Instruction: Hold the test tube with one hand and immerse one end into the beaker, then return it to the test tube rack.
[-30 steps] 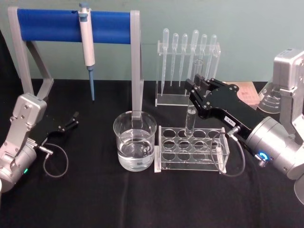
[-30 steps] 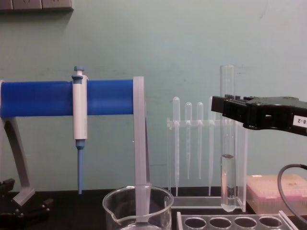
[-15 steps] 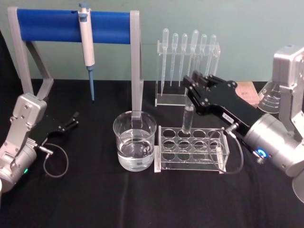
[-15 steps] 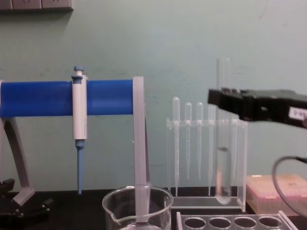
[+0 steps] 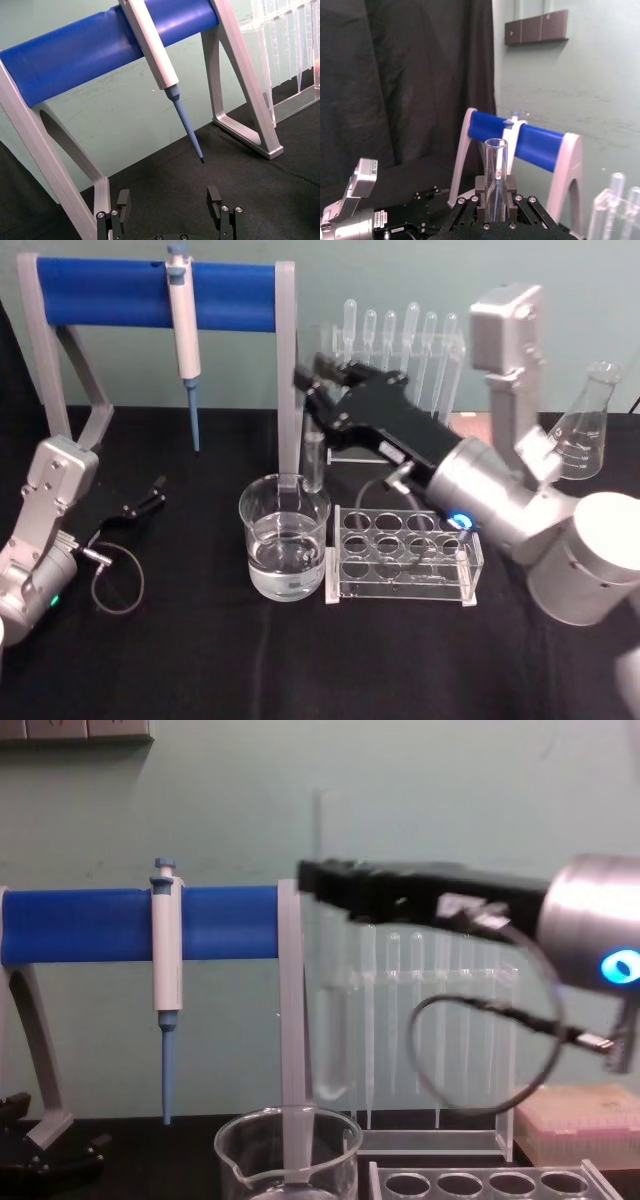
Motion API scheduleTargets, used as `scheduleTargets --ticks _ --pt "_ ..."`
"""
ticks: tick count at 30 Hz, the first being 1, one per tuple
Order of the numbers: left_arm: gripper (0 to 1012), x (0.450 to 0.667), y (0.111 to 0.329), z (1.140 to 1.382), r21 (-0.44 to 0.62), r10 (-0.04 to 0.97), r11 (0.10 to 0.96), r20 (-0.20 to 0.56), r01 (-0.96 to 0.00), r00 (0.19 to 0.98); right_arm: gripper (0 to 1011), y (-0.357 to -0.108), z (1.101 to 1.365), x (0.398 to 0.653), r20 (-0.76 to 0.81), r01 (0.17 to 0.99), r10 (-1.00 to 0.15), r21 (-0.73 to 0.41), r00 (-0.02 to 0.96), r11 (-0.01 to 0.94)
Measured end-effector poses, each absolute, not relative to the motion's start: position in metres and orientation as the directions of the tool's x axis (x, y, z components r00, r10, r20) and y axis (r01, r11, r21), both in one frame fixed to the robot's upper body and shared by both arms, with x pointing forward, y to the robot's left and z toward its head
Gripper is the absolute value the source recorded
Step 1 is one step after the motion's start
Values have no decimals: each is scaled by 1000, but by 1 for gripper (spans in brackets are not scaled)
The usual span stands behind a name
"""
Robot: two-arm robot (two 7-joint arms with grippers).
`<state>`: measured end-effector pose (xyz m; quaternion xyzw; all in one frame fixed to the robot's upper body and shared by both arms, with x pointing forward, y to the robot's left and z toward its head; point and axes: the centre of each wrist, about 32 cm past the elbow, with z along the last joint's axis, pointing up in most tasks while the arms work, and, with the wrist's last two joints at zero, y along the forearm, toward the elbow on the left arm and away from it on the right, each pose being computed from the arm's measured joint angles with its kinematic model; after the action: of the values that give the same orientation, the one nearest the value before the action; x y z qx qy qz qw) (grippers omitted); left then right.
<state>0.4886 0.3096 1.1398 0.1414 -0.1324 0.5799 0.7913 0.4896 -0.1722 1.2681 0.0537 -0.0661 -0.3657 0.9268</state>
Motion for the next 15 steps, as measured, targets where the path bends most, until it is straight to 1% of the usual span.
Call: scheduleTargets --ticks 3,4,7,9,15 --pt "1000 489 310 1140 70 880 287 374 -955 292 226 -158 1259 499 87 661 -673 132 735 739" --pt "1000 489 310 1140 70 880 287 374 -955 292 226 -158 1259 499 87 661 -673 132 735 739" --pt "1000 489 310 1140 70 880 287 374 -955 292 226 -150 1245 506 87 661 -670 113 738 742" --pt "1000 489 310 1140 70 880 287 374 -955 292 226 -147 1237 507 86 661 -669 106 738 743" --pt "1000 489 310 1140 70 880 287 374 -955 292 226 -144 1203 510 69 669 -674 89 735 738"
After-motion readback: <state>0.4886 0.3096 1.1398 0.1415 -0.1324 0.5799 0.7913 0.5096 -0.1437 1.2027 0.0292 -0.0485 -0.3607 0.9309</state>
